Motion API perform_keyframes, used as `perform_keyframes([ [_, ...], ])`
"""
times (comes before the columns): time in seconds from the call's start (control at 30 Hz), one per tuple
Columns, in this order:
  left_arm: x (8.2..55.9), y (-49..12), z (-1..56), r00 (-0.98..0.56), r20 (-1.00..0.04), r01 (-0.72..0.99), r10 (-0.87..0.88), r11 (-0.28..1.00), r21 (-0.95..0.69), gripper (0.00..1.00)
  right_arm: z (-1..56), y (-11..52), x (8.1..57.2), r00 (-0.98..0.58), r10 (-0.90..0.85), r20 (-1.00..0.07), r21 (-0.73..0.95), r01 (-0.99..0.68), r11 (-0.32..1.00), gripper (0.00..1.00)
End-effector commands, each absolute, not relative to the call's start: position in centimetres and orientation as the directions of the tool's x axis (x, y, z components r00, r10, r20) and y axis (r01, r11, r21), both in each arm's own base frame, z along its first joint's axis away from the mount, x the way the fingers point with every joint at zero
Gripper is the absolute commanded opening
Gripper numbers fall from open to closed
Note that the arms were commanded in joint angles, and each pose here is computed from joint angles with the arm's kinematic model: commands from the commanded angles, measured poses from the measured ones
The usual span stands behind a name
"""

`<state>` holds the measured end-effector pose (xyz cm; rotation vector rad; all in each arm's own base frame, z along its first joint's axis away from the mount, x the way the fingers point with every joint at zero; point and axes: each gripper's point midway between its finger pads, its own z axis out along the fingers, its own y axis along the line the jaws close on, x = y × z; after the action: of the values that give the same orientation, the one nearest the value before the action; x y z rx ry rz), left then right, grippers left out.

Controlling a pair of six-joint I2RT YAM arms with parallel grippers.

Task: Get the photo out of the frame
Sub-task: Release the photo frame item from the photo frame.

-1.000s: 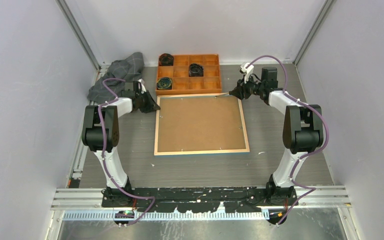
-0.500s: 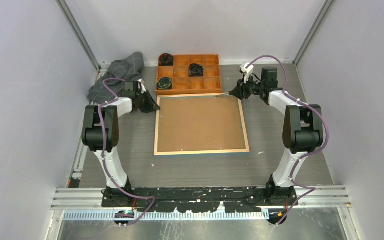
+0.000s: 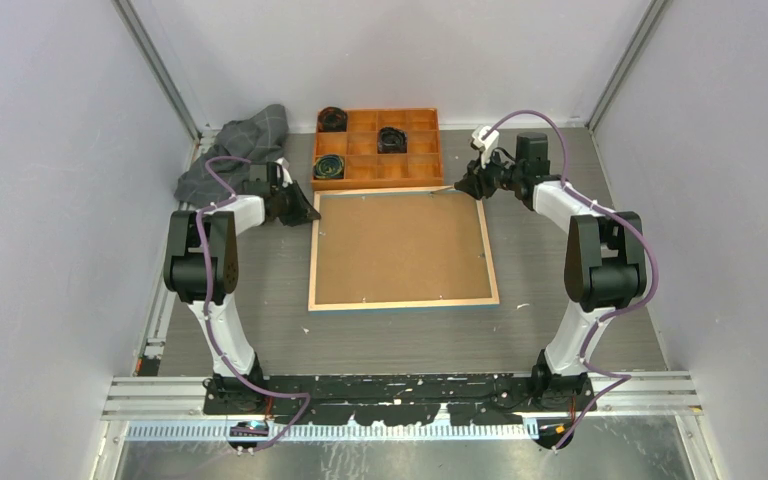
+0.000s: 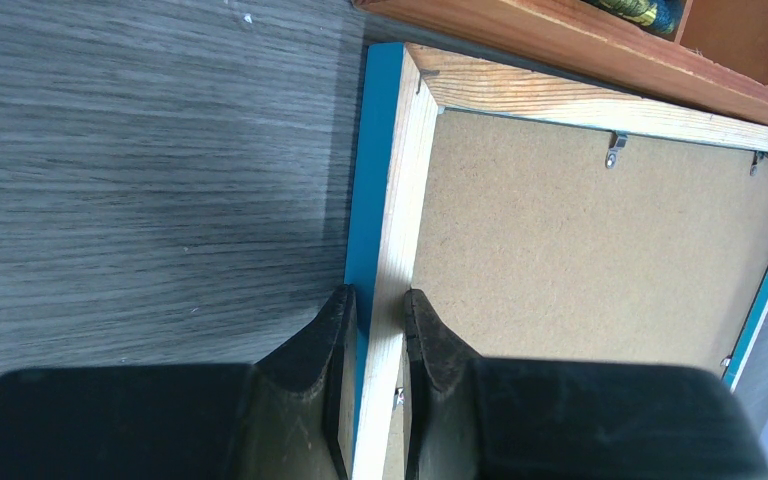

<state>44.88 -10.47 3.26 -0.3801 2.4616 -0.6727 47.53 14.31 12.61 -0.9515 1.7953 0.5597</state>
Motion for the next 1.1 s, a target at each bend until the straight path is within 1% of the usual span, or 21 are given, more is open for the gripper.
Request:
perform_keyframes([
  [0.0,43.6,-10.2,-0.7,-0.842,-0.366,-0.186,-0.397,0.849,-0.494,0.01,12.1,16.3,45.9,-0.215,-0.374,-0.902,-0.022,-0.843,0.537,0.01],
  [0.27,43.6,-10.1,-0.7,-0.841,-0.367,-0.186,-0.398,0.85,-0.493,0.01,12.3,16.3,45.8,-0.22,-0.369,-0.903,-0.014,-0.844,0.536,0.01],
  [0.47,43.6,-10.1,-0.7,-0.841,-0.367,-0.187,-0.397,0.85,-0.493,0.01,13.2,16.1,46.6,-0.25,-0.325,-0.912,0.02,-0.819,0.573,0.01],
  [0.67,43.6,-10.1,-0.7,-0.841,-0.366,-0.188,-0.399,0.849,-0.494,0.01,13.8,15.2,46.9,-0.247,-0.311,-0.918,0.014,-0.802,0.597,0.01],
  [1.07,43.7,-10.1,-0.7,-0.84,-0.366,-0.191,-0.402,0.848,-0.494,0.01,16.3,14.6,47.9,-0.216,-0.224,-0.95,0.025,-0.772,0.635,0.01],
])
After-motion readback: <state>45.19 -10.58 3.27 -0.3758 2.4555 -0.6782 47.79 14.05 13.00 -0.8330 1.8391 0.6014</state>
